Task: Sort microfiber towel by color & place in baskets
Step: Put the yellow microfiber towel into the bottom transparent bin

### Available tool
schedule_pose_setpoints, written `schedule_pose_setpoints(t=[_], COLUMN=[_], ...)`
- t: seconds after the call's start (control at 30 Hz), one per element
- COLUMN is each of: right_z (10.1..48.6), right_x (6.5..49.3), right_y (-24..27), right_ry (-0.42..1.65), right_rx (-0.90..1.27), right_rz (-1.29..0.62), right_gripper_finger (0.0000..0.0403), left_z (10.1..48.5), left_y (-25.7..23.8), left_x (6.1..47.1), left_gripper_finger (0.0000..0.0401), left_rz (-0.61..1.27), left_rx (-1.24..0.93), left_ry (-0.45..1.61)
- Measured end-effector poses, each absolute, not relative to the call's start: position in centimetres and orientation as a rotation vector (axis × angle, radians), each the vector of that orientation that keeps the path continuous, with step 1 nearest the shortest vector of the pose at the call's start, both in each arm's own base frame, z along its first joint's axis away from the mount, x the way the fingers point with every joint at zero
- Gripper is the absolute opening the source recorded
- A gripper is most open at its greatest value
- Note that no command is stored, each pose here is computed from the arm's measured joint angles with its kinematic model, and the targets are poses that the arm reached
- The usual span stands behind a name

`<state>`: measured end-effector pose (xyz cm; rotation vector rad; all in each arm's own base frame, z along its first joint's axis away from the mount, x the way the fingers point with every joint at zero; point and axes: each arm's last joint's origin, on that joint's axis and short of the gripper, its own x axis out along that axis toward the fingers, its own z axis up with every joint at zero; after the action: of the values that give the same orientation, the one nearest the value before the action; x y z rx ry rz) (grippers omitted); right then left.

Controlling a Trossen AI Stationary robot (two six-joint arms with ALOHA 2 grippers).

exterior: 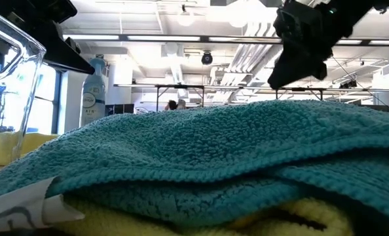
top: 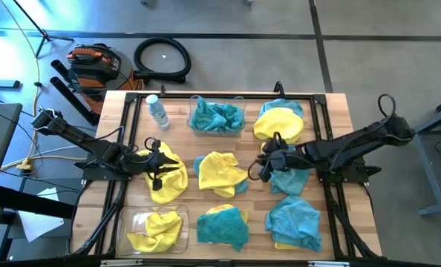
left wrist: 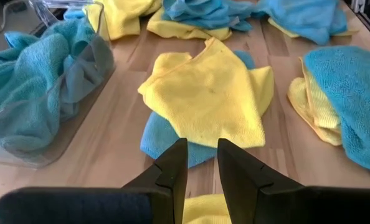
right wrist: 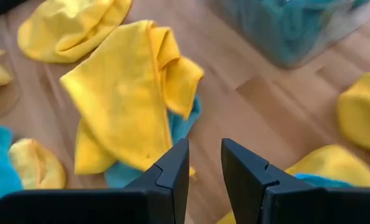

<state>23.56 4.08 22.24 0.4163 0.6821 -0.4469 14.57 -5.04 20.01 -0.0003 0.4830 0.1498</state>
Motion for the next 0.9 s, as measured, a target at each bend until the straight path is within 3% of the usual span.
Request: schedule_pose_setpoints(t=[0.23, 0.37, 0.6, 0.9], right_z=[19.9, 19.3, 19.4, 19.5], right_x=[23.0, 22.7, 22.6, 22.7], right_y=[5.4, 5.8, 6.2, 6.2], right_ry=[0.604, 0.561, 0.529, 0.521], right_rx=[0.436, 0.430, 0.409, 0.412], right_rz=[-0.382, -0.381, -0.395, -0.399], right_gripper_finger=[0.0087, 0.0087, 0.0087, 0.0087], left_z=[20.2, 19.8, 17.8, 15.7], left_y=[-5.1, -4.6, -3.3, -3.3], left_x=[14.7, 14.5, 13.7, 14.4], left_gripper_finger=[0.0074, 0.0082, 0.0143, 0.0168], left_rz=[0.155, 0.259, 0.399, 0.274], left_rx=[-0.064, -0.156, -0.298, -0.264], left_ry=[0.455, 0.482, 0.684, 0.947])
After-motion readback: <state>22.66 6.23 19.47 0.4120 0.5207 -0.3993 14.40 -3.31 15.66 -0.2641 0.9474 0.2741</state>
